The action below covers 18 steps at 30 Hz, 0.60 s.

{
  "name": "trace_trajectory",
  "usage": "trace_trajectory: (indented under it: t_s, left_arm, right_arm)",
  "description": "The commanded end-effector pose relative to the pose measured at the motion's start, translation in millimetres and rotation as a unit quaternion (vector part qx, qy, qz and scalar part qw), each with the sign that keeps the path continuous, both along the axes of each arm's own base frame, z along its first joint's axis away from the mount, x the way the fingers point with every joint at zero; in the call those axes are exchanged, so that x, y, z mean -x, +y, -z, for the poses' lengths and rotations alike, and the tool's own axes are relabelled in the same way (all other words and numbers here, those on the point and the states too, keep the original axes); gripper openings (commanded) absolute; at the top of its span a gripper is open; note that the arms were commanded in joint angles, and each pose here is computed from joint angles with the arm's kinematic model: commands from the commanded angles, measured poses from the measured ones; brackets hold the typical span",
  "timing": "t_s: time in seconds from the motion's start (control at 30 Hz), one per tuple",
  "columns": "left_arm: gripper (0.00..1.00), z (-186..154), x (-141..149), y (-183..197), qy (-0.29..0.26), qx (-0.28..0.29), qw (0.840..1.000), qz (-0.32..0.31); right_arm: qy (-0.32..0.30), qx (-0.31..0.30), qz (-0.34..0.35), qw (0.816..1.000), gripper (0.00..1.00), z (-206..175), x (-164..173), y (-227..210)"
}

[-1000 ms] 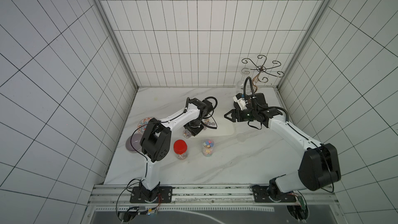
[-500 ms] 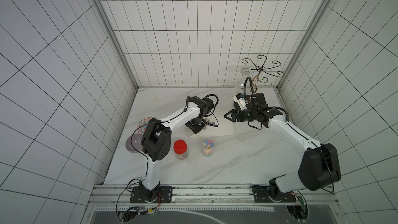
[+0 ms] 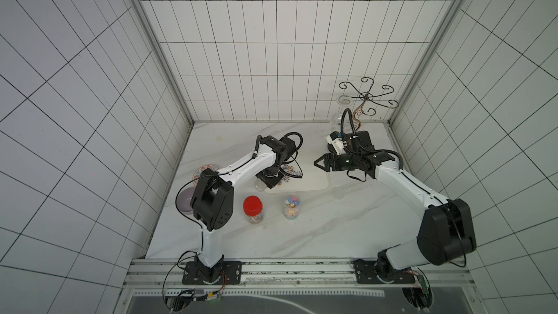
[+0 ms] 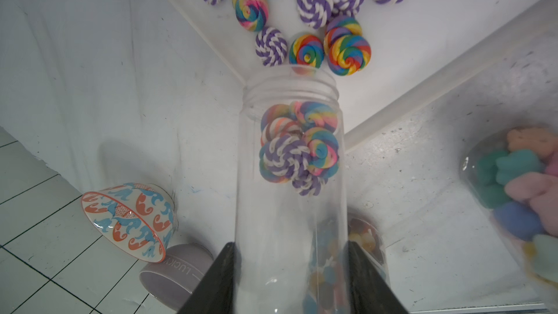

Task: Pour the candies out of the jar
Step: 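Pour the candies out of the jar onto the tray.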

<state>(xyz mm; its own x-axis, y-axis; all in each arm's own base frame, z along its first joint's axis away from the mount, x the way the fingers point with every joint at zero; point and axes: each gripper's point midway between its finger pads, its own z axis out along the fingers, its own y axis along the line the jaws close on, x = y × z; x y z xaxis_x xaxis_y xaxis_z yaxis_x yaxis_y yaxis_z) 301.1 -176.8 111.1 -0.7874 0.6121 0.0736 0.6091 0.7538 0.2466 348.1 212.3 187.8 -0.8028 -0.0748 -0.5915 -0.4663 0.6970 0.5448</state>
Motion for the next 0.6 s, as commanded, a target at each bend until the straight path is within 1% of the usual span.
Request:
trace_trajectory:
  t_s: [0.0,0.1,0.17,0.2,0.23,0.3,0.33,0.37,0.4,0.43,0.57]
  left_arm:
    - [0.39,-6.6,-7.7,-11.7,-0.017,0.032,0.999,-0.009]
    - [0.39,-38.9,-17.7,-19.9,-0.051,0.055,0.997,-0.013]
    - [0.4,-47.3,-19.8,-25.2,-0.062,0.072,0.995,-0.01]
    - [0.41,-42.6,-19.0,-26.3,-0.061,0.078,0.995,-0.009]
    - [0.41,-31.0,-17.4,-24.8,-0.054,0.076,0.996,-0.007]
    - [0.4,7.2,-9.1,-15.5,-0.012,0.06,0.998,-0.013]
    - [0.39,21.0,-4.2,-11.3,0.006,0.049,0.999,-0.017]
    - [0.38,30.6,-0.5,-7.9,0.018,0.036,0.999,-0.019]
    - [0.38,32.7,0.5,-8.8,0.018,0.035,0.999,-0.017]
    - [0.38,29.2,0.0,-12.9,0.015,0.042,0.999,-0.015]
    - [0.38,-13.9,-12.9,-30.4,-0.032,0.087,0.996,-0.014]
  right_arm:
    - [0.018,0.0,-0.008,1.0,0.7,17.5,9.1,-1.1]
    - [0.019,-0.001,-0.01,1.0,0.7,17.7,9.4,-0.5]
    - [0.019,-0.001,-0.01,1.0,0.7,16.9,8.9,0.1]
    - [0.019,-0.001,-0.01,1.0,0.7,16.9,9.0,0.3]
    - [0.018,-0.001,-0.01,1.0,0.7,16.9,8.8,0.2]
    - [0.019,-0.002,-0.008,1.0,0.7,17.7,8.5,0.4]
    - [0.02,-0.002,-0.009,1.0,0.7,18.4,8.6,0.2]
    - [0.02,-0.002,-0.009,1.0,0.7,18.0,9.1,0.8]
    - [0.021,-0.001,-0.008,1.0,0.7,19.3,9.4,0.4]
    - [0.021,-0.001,-0.009,1.0,0.7,19.1,9.7,0.5]
    - [0.023,0.001,-0.008,1.0,0.7,20.9,10.1,-0.2]
